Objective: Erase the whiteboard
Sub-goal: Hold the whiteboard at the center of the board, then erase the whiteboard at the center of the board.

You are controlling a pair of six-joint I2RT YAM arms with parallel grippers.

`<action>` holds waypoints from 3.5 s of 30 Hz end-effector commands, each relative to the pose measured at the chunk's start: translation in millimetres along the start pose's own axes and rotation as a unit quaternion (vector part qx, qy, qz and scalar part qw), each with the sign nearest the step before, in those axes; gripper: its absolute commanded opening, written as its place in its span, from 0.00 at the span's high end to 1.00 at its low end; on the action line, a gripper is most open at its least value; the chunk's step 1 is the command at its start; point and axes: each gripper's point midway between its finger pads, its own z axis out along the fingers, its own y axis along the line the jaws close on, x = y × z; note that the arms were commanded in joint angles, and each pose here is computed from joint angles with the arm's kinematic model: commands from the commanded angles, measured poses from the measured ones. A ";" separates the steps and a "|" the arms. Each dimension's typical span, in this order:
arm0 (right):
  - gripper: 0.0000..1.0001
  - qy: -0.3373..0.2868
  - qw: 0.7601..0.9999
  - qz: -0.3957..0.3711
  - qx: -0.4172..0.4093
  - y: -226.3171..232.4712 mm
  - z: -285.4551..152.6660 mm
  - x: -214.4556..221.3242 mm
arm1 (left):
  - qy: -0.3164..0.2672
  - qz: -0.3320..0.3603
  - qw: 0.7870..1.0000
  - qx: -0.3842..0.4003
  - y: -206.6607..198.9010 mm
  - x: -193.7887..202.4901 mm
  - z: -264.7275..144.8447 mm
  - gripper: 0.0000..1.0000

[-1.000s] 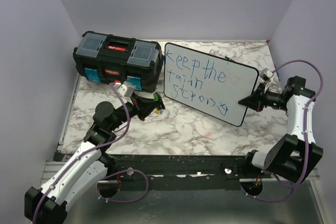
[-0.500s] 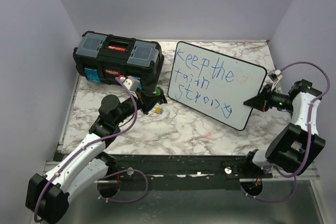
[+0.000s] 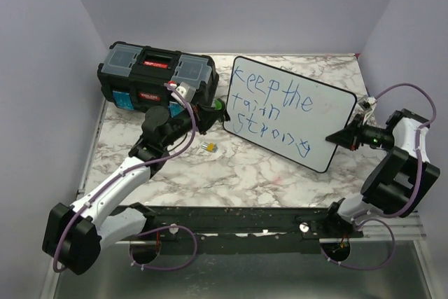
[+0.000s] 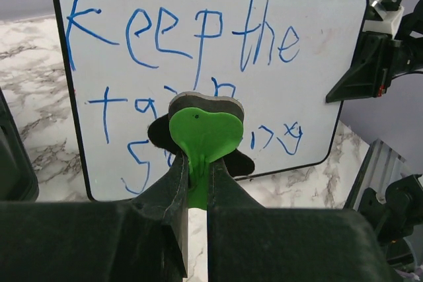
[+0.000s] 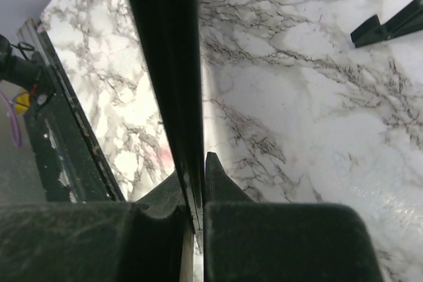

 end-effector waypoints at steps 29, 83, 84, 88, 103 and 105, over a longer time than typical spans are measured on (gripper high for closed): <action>0.99 -0.015 0.997 -0.073 0.007 29.6 -1.5 -16.9 | 0.041 0.154 0.975 -0.153 118.8 -15.9 150.4 1.00; 0.99 -0.062 0.994 -0.074 0.058 16.6 -0.7 -35.3 | 0.079 0.136 0.979 -0.129 129.0 -31.3 161.4 1.00; 0.99 -0.064 0.993 -0.073 0.061 17.5 -0.9 -36.0 | 0.083 0.136 0.979 -0.130 129.7 -28.4 160.7 1.00; 0.99 -0.065 0.993 -0.075 0.058 19.8 -0.7 -35.1 | 0.101 0.136 0.978 -0.124 131.0 -10.6 155.5 1.00; 0.99 -0.042 0.997 -0.066 -0.007 32.8 3.0 -18.7 | 0.123 0.166 0.974 -0.091 133.3 -15.2 183.1 1.00; 0.99 -0.043 0.997 -0.067 -0.007 33.4 3.1 -18.7 | 0.129 0.163 0.974 -0.088 132.9 -14.5 185.3 1.00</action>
